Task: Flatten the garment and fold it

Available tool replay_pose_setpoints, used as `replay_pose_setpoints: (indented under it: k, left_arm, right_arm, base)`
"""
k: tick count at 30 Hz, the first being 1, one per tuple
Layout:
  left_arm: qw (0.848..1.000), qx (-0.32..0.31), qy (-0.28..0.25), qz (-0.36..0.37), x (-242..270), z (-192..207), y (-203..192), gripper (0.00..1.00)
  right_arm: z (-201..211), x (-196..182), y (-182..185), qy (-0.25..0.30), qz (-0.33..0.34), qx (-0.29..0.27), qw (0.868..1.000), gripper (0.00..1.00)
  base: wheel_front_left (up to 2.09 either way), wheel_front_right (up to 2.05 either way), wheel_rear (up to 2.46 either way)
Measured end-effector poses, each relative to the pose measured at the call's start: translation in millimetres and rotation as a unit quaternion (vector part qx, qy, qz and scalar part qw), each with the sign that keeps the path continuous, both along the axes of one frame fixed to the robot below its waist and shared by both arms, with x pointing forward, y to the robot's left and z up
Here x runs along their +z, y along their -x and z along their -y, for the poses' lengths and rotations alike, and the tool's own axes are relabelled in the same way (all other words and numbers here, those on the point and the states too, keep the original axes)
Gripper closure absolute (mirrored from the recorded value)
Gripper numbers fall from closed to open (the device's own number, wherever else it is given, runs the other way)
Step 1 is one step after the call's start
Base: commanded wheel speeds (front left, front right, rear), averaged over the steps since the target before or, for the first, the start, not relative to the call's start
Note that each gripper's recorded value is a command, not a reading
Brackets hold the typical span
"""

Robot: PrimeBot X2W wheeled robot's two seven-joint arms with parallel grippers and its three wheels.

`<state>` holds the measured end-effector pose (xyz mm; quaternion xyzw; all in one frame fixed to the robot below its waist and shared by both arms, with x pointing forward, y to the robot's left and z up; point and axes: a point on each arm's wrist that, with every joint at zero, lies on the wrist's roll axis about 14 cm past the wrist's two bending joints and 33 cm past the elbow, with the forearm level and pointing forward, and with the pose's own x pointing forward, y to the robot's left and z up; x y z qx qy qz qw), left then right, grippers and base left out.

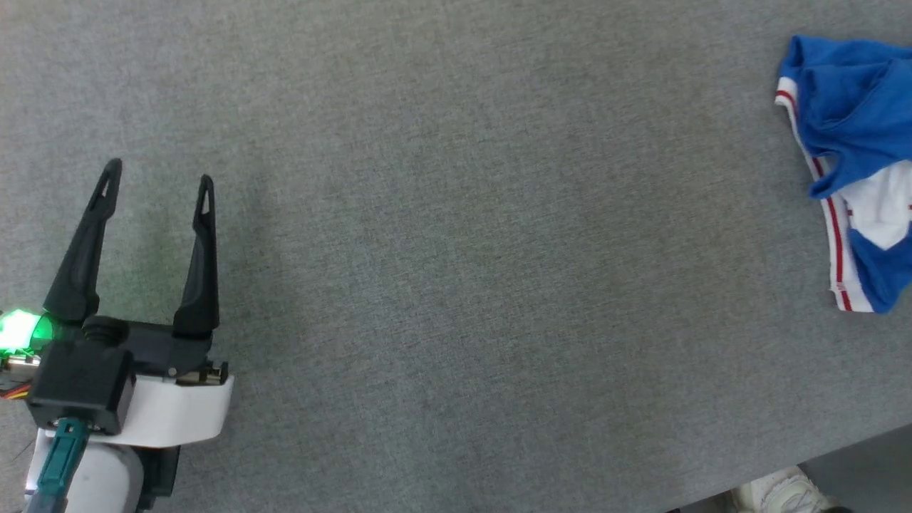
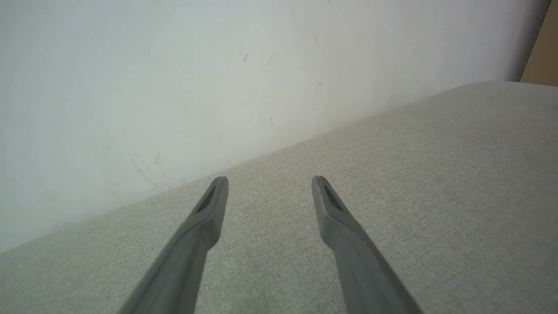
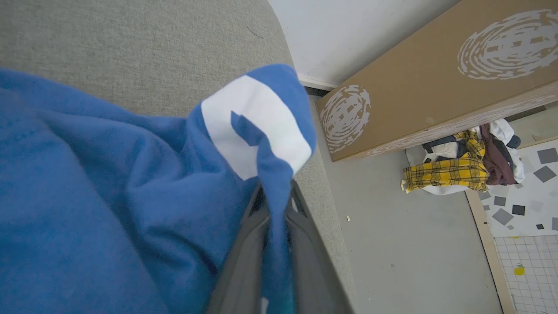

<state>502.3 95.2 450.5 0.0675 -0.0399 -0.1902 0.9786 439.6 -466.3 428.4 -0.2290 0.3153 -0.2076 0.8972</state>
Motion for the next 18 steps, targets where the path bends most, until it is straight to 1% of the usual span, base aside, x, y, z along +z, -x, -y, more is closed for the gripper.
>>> replay_pose_setpoints:
  k: [2, 3, 4, 5, 11, 16, 18]
  left_arm:
    - [1.000, 0.002, 0.003, 0.001, -2.7, -1.2, -1.4, 0.00]
    - [1.000, 0.007, 0.004, 0.004, -2.8, -2.8, -2.8, 0.00]
    - [1.000, 0.009, 0.005, 0.006, -3.1, -3.7, -3.7, 0.00]
    - [1.000, 0.010, 0.005, 0.006, -3.7, -4.5, -3.8, 0.00]
    - [0.999, 0.032, 0.019, 0.019, 8.6, -9.4, -1.4, 0.00]
    - [0.997, 0.050, 0.053, 0.022, 24.8, -12.7, 5.5, 0.00]
    - [0.995, 0.062, 0.072, 0.025, 33.4, -15.1, 8.8, 0.00]
  right_arm:
    - [-0.7, -7.2, -2.2, -0.002, -0.003, -0.002, 1.000, 1.00]
    - [-0.6, -9.4, -3.4, -0.002, -0.004, -0.002, 1.000, 0.80]
    - [-0.6, -11.2, -4.7, -0.001, -0.005, -0.002, 1.000, 0.44]
    - [0.4, -11.7, -5.5, 0.000, -0.003, -0.004, 1.000, 0.00]
    - [6.1, -0.8, -4.1, 0.010, 0.011, -0.009, 1.000, 0.00]
    - [12.8, 24.0, -1.3, 0.018, 0.045, -0.010, 0.999, 0.00]
    - [13.2, 32.5, 1.6, 0.014, 0.065, -0.012, 0.998, 0.00]
  base:
    - [0.00, 0.00, 0.00]
    - [0.00, 0.00, 0.00]
    - [0.00, 0.00, 0.00]
    - [0.00, 0.00, 0.00]
    - [0.00, 0.00, 0.00]
    - [0.00, 0.00, 0.00]
    - [0.00, 0.00, 0.00]
